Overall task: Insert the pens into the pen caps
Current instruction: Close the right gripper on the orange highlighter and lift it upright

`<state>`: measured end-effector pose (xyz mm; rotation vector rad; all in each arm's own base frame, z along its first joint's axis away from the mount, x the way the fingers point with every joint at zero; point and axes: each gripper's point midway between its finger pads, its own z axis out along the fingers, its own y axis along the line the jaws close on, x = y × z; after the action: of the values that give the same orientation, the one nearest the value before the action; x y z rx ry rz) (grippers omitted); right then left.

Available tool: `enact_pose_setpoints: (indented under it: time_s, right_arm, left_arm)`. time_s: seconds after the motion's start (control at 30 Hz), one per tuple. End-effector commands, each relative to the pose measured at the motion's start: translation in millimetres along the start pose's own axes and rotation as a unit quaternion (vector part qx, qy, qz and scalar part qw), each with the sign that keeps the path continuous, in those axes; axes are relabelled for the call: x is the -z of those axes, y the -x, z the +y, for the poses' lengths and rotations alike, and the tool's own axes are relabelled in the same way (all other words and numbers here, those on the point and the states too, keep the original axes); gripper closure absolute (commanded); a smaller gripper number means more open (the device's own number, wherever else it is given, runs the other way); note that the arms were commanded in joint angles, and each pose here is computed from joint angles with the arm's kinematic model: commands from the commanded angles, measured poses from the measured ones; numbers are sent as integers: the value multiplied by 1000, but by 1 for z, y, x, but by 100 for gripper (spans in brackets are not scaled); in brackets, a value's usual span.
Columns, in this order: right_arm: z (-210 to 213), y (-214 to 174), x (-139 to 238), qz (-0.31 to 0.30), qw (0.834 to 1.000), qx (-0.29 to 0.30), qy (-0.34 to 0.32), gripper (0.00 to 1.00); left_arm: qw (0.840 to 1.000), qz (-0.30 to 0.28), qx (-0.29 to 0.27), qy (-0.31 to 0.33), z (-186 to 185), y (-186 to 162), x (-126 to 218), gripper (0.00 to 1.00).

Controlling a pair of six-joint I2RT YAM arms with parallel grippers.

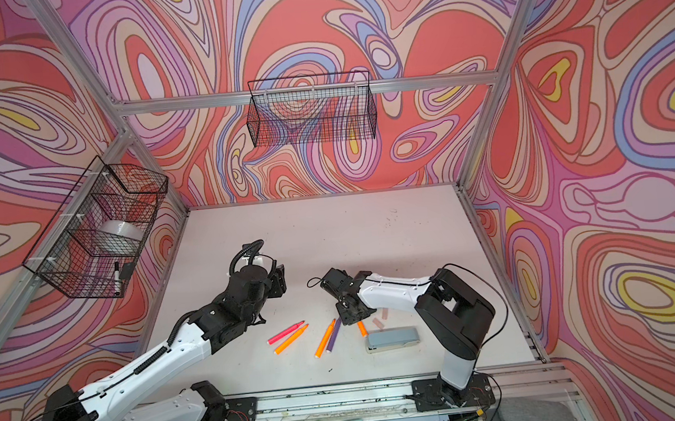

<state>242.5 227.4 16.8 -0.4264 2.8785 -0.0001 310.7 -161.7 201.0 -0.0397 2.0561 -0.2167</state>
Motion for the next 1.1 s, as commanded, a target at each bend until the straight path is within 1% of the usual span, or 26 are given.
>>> enact_pose_setpoints:
  time_s: [0.0,0.1,0.13,0.23,0.33,0.43,0.5,0.57,0.63,0.7,0.8,0.93,1.0,1.07]
  right_arm:
    - [-13,2,-11,-6,999,-12,-41,87]
    - [-11,17,-5,-32,998,-26,-45,87]
    - [-9,27,6,-54,997,-37,-36,87]
    - [-7,45,22,-89,994,-61,-27,91]
    - [-7,68,53,-143,986,-88,-13,94]
    - [-13,93,92,-202,971,-125,12,95]
    - [-13,108,118,-244,958,-147,41,95]
    - [-14,119,141,-283,942,-166,65,95]
    - [-17,127,156,-309,929,-186,82,96]
    - [-16,134,166,-327,918,-195,111,98]
    - [-15,139,174,-339,903,-214,153,100]
    - [-3,143,186,-359,887,-205,205,100]
    - [0,143,189,-366,883,-199,218,100]
    - [5,142,191,-368,879,-195,234,100]
  left_arm:
    - [1000,-4,2,-25,-10,6,0,33]
    - [998,0,2,-56,-20,4,0,33]
    - [997,1,3,-71,-26,4,0,32]
    - [992,9,10,-128,-45,-1,1,31]
    - [983,19,25,-180,-61,-6,1,32]
    - [968,31,58,-241,-73,-11,1,35]
    - [955,35,79,-284,-81,-12,3,36]
    - [937,39,90,-336,-93,-11,8,36]
    - [923,41,88,-373,-104,-11,14,37]
    - [912,44,88,-398,-112,-11,18,37]
    - [897,46,82,-431,-121,-11,25,37]
    - [887,53,79,-453,-128,-12,28,38]
    - [882,61,76,-460,-132,-13,28,38]
    - [882,68,73,-461,-134,-15,25,38]
